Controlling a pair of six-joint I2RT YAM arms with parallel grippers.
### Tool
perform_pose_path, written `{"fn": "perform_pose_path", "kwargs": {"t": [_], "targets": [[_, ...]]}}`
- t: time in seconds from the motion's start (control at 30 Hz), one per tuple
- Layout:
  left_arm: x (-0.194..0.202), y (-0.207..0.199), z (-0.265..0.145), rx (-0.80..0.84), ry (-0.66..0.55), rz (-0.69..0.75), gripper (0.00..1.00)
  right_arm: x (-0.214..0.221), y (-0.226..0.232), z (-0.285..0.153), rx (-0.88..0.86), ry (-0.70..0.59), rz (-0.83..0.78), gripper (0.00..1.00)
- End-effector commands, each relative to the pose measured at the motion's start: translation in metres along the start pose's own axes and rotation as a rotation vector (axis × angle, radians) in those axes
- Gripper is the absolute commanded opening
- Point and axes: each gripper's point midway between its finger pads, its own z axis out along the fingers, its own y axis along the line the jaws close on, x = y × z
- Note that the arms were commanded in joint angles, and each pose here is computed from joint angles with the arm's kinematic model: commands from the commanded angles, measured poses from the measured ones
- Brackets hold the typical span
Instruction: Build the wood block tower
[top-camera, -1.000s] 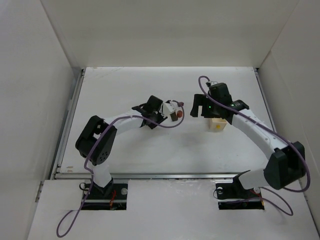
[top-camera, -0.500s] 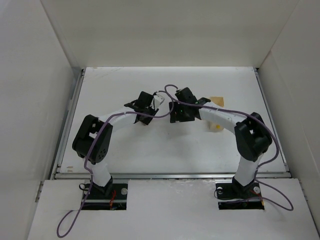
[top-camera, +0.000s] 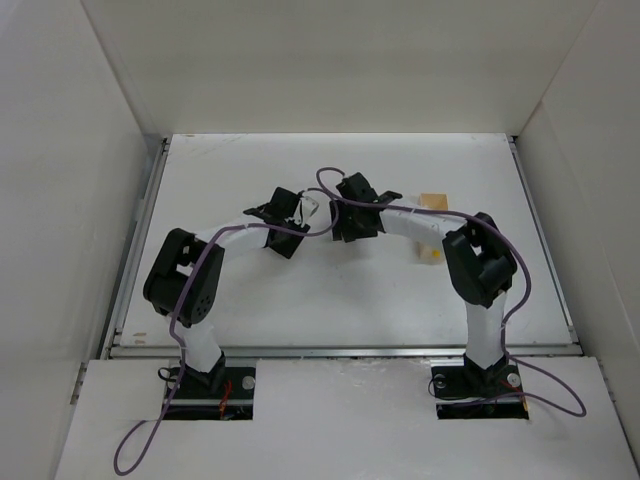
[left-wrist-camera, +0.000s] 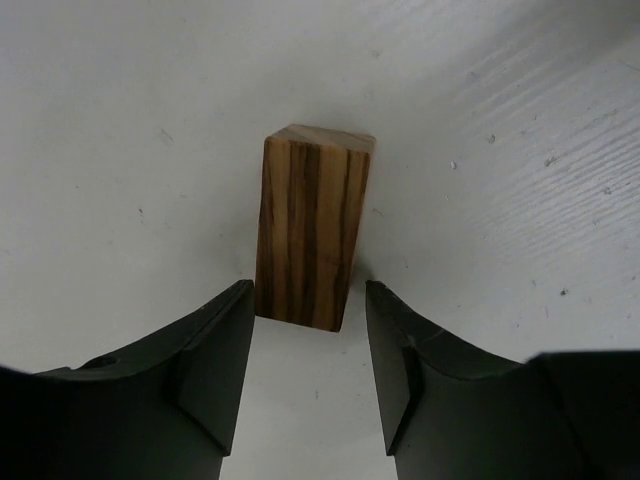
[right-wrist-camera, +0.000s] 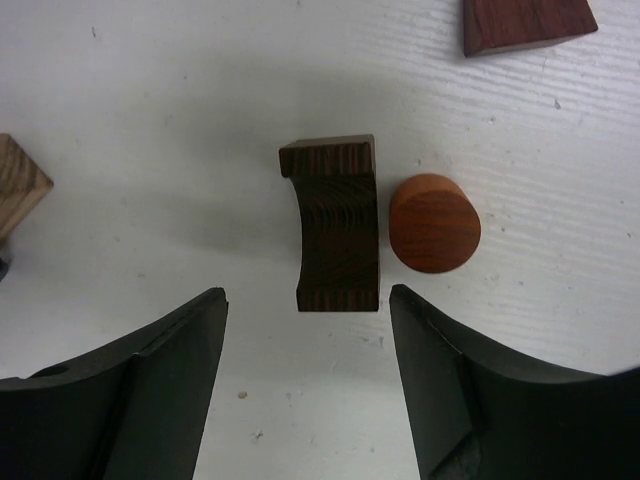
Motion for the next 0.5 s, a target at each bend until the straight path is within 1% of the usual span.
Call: {"fn": "perform_pose_path", "kwargs": {"t": [0.0,0.03,0.17,0.23,0.3,0.33,0.4,0.43,0.47], "targets": [[0.021,-0.001,-0.001,0.011,0.074,-0.004,0.45,-0.023,0.007,0.001,0.017,-0.064,-0.021,0.71],[0.021,-0.001,-0.001,0.011,0.074,-0.004,0.46,-0.02,0.01,0.003,0.016,-0.053,-0.031,0.71],[0.019,-0.001,-0.004,0.01,0.065,-0.005,0.5,-0.018,0.008,0.007,0.029,-0.049,-0.032,0.65],[0.017,0.0,-0.006,0.008,0.056,-0.005,0.5,-0.019,0.006,0.007,0.037,-0.053,-0.041,0.59],[0.019,0.0,-0.007,0.01,0.065,-0.005,0.5,-0.016,0.005,0.01,0.041,-0.045,-0.042,0.51],[0.019,0.0,-0.007,0.01,0.065,-0.005,0.5,-0.016,0.005,0.01,0.041,-0.045,-0.042,0.43],[0.016,0.002,-0.009,-0.001,0.056,0.004,0.51,-0.014,0.004,0.01,0.046,-0.037,-0.044,0.33],[0.014,0.003,-0.012,-0.003,0.047,0.003,0.51,-0.018,0.005,0.006,0.04,-0.047,-0.042,0.24],[0.014,0.003,-0.012,-0.003,0.047,0.003,0.51,-0.014,0.004,0.007,0.044,-0.04,-0.043,0.19]]}}
